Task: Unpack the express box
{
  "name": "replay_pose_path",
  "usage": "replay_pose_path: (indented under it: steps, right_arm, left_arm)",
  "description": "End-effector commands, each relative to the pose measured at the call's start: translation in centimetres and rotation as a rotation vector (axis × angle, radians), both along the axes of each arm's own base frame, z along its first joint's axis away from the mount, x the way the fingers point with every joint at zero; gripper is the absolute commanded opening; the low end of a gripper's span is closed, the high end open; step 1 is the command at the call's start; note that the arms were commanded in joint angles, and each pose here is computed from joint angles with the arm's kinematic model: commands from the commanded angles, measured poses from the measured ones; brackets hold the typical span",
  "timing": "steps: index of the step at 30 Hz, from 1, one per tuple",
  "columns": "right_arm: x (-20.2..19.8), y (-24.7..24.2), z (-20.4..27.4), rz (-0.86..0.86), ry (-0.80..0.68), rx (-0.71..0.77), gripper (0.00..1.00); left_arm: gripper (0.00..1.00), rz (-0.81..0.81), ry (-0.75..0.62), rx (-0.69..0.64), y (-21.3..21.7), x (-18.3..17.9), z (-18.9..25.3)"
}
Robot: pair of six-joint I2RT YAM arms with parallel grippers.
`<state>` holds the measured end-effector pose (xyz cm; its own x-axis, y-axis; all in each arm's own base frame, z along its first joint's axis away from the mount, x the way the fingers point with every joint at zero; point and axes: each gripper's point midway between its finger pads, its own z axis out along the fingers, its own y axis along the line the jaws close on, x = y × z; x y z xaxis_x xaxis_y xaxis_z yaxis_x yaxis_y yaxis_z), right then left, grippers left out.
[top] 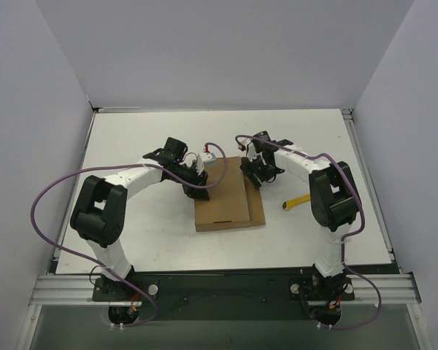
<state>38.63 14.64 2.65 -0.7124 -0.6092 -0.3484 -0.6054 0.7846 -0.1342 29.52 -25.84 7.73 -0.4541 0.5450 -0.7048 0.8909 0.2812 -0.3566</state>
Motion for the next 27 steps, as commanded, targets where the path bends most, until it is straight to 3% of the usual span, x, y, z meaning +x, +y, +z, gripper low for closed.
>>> replay_pose_path:
  steps: [1,6,11,18,27]
  right_arm:
    - [-0.3,-2.2,0.2,-0.009,-0.001,-0.107,0.66]
    - [0.9,-0.4,4.1,-0.039,-0.064,0.025,0.66]
    - [-0.4,1.7,5.9,-0.027,-0.007,0.187,0.65]
    - [-2.9,2.2,3.4,-0.088,0.147,0.264,0.64]
    - [-3.1,1.5,1.0,-0.174,0.316,0.410,0.60]
  left_arm:
    - [0.39,-0.012,0.014,0.083,0.6,-0.5,-2.0]
    - [0.39,-0.017,0.005,0.084,0.5,-0.4,-1.7]
    - [0.39,-0.025,0.006,0.084,0.4,-0.5,-1.6]
    - [0.39,-0.066,-0.051,0.080,0.4,0.0,-0.1]
    - [0.39,-0.112,-0.061,0.103,1.2,-1.0,0.3]
